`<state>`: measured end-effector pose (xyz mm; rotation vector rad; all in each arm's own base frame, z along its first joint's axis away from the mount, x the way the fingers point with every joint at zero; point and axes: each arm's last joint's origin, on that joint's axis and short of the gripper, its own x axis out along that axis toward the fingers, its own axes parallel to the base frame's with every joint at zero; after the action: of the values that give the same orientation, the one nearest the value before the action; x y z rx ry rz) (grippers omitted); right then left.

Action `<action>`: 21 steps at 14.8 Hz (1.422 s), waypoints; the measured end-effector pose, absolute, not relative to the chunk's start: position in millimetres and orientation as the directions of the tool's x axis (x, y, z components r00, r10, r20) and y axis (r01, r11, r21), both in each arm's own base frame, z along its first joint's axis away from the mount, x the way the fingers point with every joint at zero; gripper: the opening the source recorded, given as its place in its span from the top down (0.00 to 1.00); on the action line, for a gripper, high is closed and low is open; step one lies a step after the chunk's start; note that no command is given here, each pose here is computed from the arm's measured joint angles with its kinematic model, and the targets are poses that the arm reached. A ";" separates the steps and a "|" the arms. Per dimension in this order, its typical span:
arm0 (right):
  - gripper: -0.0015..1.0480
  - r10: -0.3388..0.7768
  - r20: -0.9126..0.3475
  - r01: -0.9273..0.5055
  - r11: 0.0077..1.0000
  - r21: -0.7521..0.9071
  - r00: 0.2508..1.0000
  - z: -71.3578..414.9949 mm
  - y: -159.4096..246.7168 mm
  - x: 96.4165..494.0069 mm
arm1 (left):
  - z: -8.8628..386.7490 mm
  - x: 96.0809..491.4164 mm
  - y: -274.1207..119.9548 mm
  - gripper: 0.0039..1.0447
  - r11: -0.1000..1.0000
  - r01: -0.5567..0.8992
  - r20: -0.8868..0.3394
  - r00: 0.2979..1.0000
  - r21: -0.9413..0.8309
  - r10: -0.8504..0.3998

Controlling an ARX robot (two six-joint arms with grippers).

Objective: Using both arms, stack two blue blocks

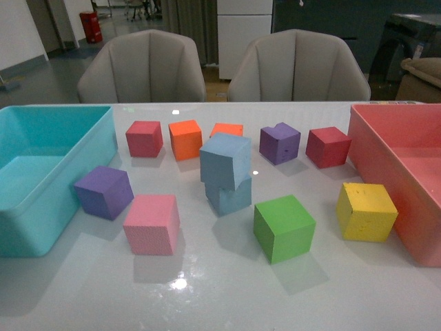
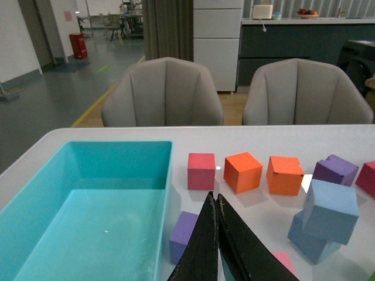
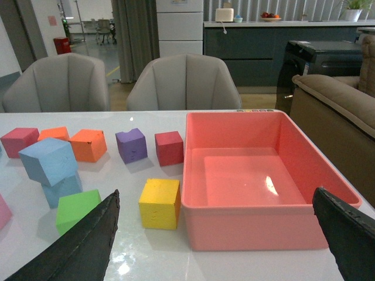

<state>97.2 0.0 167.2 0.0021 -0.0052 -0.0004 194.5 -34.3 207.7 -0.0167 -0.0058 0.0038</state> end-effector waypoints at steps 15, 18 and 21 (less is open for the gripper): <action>0.06 0.000 0.005 0.000 1.000 0.002 1.000 167.2 0.0 97.2 | 170.0 125.1 -0.3 0.99 1.000 0.002 0.014 1.000 -0.014 -0.002; 0.06 0.000 0.005 0.000 1.000 0.002 1.000 167.2 0.0 97.2 | 169.9 123.0 -0.3 0.99 1.000 0.003 0.010 1.000 -0.014 -0.003; 0.06 0.000 0.005 0.000 1.000 0.002 1.000 167.2 0.0 97.2 | 169.6 121.0 -0.3 0.99 1.000 0.003 0.006 1.000 -0.014 -0.003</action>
<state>97.2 0.0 167.2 0.0021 -0.0052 -0.0004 121.0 -0.3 169.6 -0.0139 -0.0059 -0.0027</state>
